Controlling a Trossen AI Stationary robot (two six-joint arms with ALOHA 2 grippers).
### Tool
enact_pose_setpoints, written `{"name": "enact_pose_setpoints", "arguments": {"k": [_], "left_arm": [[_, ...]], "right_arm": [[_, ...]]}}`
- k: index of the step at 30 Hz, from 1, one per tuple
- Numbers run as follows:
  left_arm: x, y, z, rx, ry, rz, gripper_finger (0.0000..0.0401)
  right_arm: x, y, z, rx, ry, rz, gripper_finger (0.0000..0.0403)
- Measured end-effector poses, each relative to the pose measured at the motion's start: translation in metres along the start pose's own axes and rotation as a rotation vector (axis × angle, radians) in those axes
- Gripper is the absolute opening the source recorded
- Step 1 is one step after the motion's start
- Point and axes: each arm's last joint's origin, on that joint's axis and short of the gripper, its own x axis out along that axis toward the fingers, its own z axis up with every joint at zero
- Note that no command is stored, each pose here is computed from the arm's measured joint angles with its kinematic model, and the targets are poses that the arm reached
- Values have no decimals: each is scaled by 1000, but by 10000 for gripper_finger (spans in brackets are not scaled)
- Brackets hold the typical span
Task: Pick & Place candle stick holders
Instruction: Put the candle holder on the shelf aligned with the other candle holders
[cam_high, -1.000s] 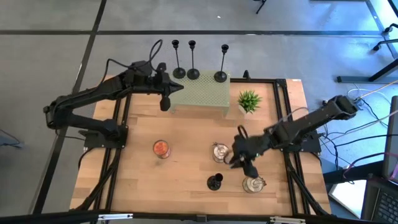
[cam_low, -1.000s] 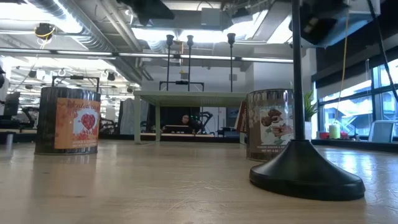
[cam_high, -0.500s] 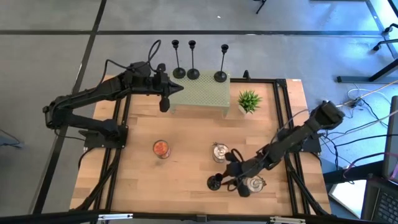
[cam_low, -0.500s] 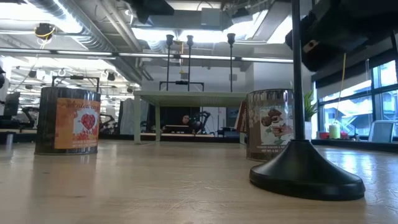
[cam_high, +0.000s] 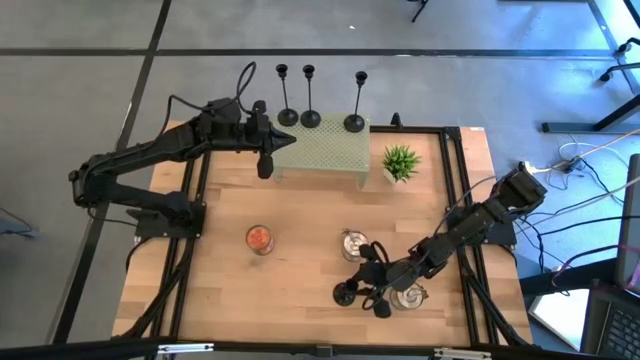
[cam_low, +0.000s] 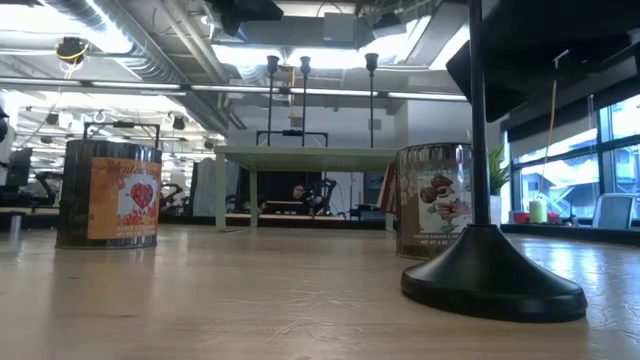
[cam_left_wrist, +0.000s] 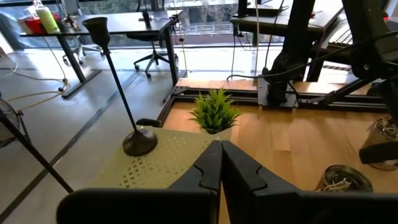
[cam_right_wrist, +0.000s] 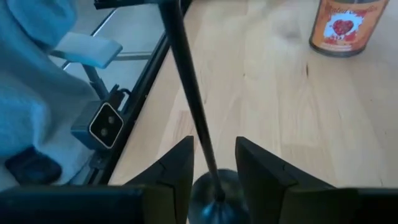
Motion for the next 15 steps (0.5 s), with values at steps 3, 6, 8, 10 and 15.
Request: {"name": "enact_pose_setpoints", "arguments": {"k": [3, 6, 8, 10, 15], "left_arm": [[0, 0, 0, 0, 0, 0, 4], [0, 0, 0, 3, 0, 0, 2], [0, 0, 0, 12, 0, 0, 2], [0, 0, 0, 16, 0, 0, 3], [0, 0, 0, 17, 0, 0, 5]], "right_arm": [[0, 0, 1, 3, -15, -17, 107], [0, -1, 1, 5, -30, -51, 82], [0, -2, 1, 25, -29, -57, 62], [0, -3, 2, 53, -30, -60, 44], [2, -9, 4, 95, -38, -75, 32]]}}
